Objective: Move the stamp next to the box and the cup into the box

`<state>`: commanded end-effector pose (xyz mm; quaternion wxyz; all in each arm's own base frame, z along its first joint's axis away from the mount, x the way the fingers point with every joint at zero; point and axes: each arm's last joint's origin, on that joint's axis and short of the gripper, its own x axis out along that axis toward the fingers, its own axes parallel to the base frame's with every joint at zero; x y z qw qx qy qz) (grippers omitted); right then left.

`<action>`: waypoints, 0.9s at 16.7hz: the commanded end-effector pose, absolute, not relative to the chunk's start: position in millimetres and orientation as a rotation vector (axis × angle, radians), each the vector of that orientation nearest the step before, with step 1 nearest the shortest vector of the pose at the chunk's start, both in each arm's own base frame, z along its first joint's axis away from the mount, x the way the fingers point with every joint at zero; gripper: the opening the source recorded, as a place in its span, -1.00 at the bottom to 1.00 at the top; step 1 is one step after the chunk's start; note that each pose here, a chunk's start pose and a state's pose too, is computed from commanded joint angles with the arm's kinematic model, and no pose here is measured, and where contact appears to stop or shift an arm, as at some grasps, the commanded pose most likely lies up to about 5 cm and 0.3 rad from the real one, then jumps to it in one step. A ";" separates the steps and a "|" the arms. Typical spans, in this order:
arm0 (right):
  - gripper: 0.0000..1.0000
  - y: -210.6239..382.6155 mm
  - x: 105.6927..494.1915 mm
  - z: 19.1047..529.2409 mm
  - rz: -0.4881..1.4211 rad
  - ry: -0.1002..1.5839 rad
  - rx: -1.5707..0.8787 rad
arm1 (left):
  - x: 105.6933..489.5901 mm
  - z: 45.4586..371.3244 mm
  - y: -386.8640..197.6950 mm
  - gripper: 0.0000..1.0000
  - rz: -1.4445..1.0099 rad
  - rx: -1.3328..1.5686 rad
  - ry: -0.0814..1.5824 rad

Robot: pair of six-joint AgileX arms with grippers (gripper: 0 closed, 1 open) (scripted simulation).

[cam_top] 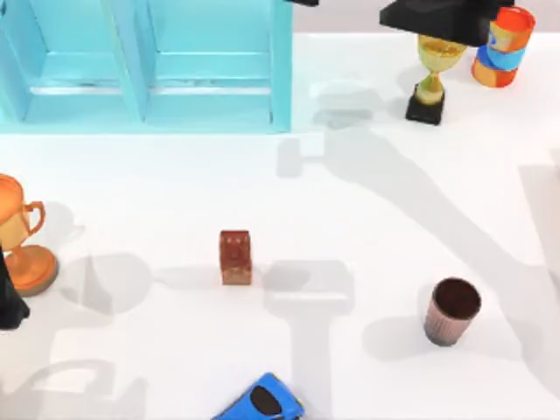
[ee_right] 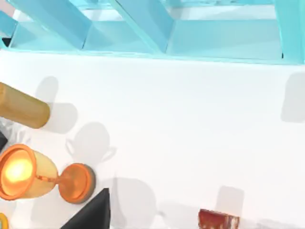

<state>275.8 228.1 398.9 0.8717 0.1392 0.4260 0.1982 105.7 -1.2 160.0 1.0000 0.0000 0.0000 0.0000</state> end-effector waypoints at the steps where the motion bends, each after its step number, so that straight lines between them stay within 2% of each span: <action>1: 1.00 249.5 286.1 390.8 0.399 0.945 0.292 | 105.7 160.0 -1.2 1.00 0.000 0.000 0.000; 5: 1.00 326.4 313.7 324.9 0.276 1.182 0.230 | 105.7 160.0 -1.2 1.00 0.000 0.000 0.000; 9: 1.00 370.4 319.3 244.4 0.104 1.380 0.100 | 105.7 160.0 -1.2 1.00 0.000 0.000 0.000; 12: 1.00 381.5 318.0 206.8 0.009 1.459 0.022 | 105.7 160.0 -1.2 1.00 0.000 0.000 0.000; 15: 1.00 382.7 317.7 200.7 -0.008 1.471 0.007 | 105.7 160.0 -1.2 1.00 0.000 0.000 0.000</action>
